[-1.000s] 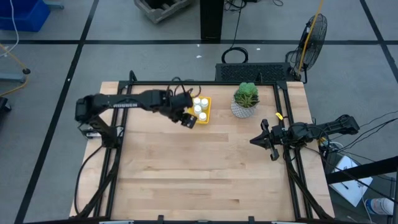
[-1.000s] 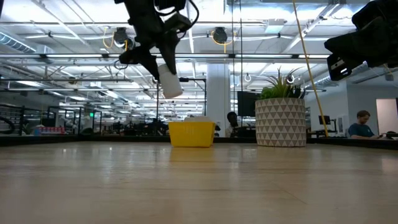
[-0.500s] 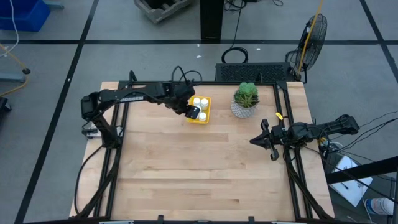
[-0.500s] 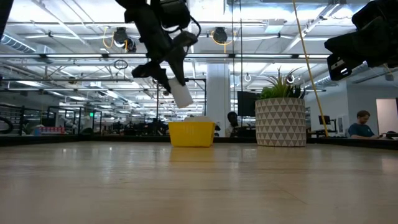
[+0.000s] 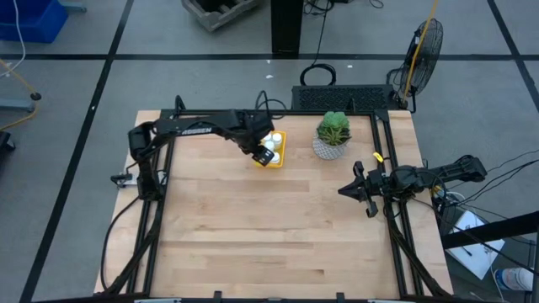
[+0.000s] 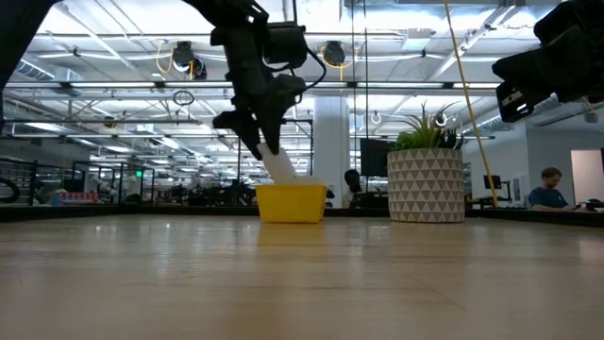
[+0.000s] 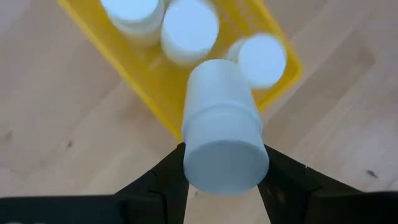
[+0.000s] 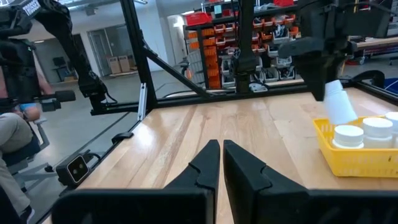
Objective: Pick and place pill bottles into a basket
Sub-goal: Put the white pill bottle into the yellow basket, then return to Home Position
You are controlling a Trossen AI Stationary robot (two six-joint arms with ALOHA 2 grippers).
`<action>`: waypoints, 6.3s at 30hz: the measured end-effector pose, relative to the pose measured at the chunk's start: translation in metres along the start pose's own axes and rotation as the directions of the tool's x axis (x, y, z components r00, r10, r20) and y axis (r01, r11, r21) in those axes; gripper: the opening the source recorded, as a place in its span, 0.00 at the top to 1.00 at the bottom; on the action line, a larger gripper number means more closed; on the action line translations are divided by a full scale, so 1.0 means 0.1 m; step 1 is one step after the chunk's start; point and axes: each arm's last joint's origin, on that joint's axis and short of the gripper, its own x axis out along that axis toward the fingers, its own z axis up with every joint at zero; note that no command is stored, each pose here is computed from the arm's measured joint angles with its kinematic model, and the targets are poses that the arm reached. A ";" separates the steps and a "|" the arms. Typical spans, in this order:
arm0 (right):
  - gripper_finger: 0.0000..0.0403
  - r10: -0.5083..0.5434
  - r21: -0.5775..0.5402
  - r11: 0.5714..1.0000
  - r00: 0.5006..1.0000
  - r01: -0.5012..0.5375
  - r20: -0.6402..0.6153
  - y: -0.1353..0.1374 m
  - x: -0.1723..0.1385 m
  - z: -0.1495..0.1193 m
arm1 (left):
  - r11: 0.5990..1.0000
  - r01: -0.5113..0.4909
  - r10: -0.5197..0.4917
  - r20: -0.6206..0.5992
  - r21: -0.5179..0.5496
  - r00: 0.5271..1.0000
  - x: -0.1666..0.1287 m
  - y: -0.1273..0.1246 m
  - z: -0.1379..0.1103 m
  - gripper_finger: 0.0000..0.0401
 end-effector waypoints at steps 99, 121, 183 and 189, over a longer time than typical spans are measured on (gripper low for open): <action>0.96 0.000 0.000 1.000 1.000 0.000 0.001 0.00 0.00 0.00 | 0.844 0.375 -0.470 0.192 0.385 0.861 -0.05 -0.36 -1.41 0.99; 0.96 0.000 0.000 1.000 1.000 0.000 0.001 0.00 0.00 0.00 | 0.765 0.310 -0.537 0.295 0.564 0.790 0.22 0.61 -2.41 0.82; 0.96 0.009 0.006 1.000 0.997 -0.009 0.079 0.00 -0.05 0.06 | 0.561 0.087 -0.796 0.507 0.823 0.331 -0.04 0.99 -2.79 0.81; 0.96 0.005 0.004 1.000 0.999 -0.005 0.054 0.00 -0.05 0.04 | 0.564 0.104 -0.797 0.508 0.819 0.327 -0.05 0.99 -2.78 0.81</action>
